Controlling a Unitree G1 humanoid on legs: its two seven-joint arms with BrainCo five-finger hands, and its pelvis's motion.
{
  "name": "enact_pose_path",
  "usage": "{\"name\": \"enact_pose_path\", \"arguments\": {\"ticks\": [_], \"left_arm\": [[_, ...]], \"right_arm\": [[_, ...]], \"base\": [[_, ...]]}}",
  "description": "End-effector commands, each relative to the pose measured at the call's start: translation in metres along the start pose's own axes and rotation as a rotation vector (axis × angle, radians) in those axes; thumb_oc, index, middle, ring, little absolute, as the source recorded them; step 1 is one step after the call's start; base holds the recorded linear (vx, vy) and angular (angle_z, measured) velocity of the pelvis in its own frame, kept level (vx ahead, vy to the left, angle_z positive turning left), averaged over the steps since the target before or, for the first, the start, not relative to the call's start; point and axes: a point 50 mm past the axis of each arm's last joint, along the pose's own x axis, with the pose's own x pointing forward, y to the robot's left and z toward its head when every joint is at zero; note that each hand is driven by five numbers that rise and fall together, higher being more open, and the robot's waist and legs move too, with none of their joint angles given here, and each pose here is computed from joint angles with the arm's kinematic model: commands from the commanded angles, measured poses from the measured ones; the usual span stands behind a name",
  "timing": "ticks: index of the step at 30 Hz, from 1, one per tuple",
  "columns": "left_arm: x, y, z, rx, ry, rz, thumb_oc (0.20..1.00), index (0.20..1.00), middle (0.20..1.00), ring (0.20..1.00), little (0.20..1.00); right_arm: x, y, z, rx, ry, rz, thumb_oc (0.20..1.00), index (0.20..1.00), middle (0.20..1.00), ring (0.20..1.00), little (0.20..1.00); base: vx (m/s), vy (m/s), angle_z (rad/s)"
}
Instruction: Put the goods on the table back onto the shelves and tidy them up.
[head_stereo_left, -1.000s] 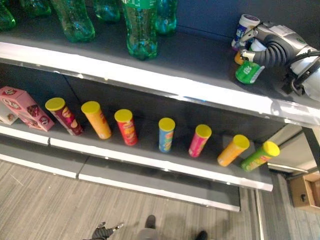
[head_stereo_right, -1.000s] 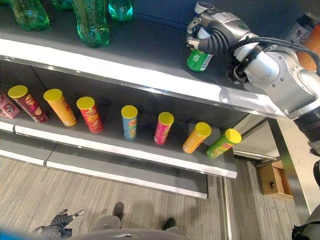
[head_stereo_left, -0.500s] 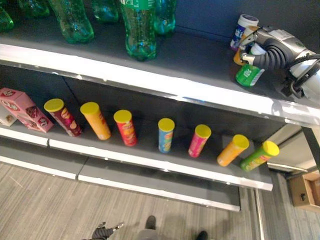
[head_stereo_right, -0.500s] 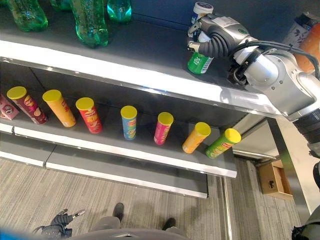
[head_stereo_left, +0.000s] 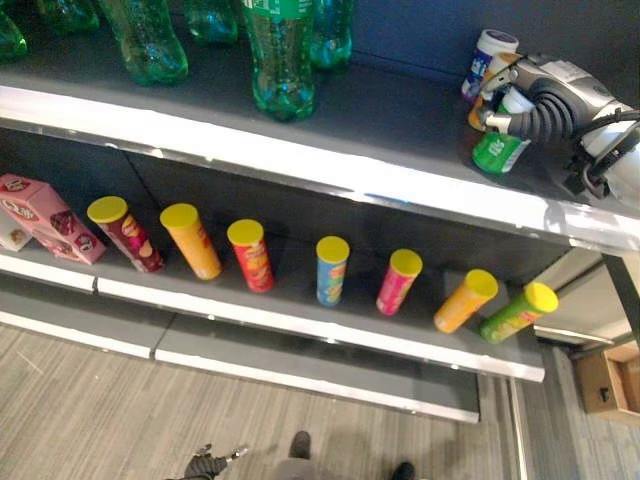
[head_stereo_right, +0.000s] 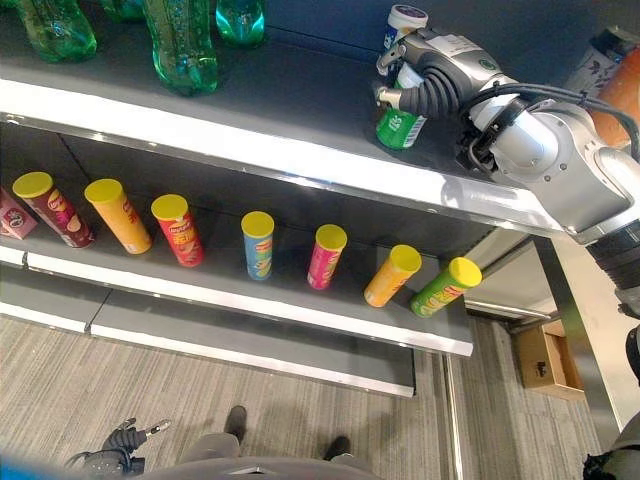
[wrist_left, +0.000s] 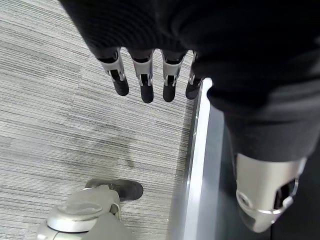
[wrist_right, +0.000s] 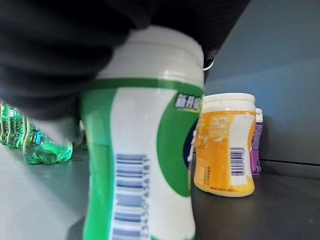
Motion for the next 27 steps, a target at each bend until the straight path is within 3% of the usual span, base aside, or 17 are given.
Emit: {"name": "enact_pose_path", "arguments": {"ticks": [1, 9, 16, 22, 27], "left_arm": [[0.001, 0.005, 0.005, 0.034, -0.025, 0.02, 1.0, 1.0, 1.0, 1.0, 1.0], [0.001, 0.005, 0.004, 0.025, -0.02, 0.027, 1.0, 1.0, 1.0, 1.0, 1.0], [0.001, 0.004, 0.006, 0.032, -0.019, 0.057, 1.0, 1.0, 1.0, 1.0, 1.0], [0.001, 0.005, 0.004, 0.034, -0.016, 0.061, 1.0, 1.0, 1.0, 1.0, 1.0], [0.001, 0.003, 0.007, 0.041, -0.024, 0.064, 1.0, 1.0, 1.0, 1.0, 1.0]], "right_arm": [[0.002, -0.001, -0.003, -0.012, 0.014, -0.002, 1.0, 1.0, 1.0, 1.0, 1.0], [0.0, -0.005, -0.001, -0.022, 0.007, -0.05, 1.0, 1.0, 1.0, 1.0, 1.0], [-0.032, -0.041, 0.025, -0.028, -0.1, -0.448, 1.0, 1.0, 1.0, 1.0, 1.0], [-0.047, -0.045, 0.03, 0.01, -0.108, -0.615, 1.0, 1.0, 1.0, 1.0, 1.0], [-0.06, -0.048, 0.03, -0.073, -0.076, -0.726, 1.0, 1.0, 1.0, 1.0, 1.0]], "base": [[0.0, 0.0, 0.0], [0.0, 0.0, 0.0], [0.02, -0.004, 0.0], [0.0, 0.0, 0.0], [0.0, 0.0, 0.0]]}}
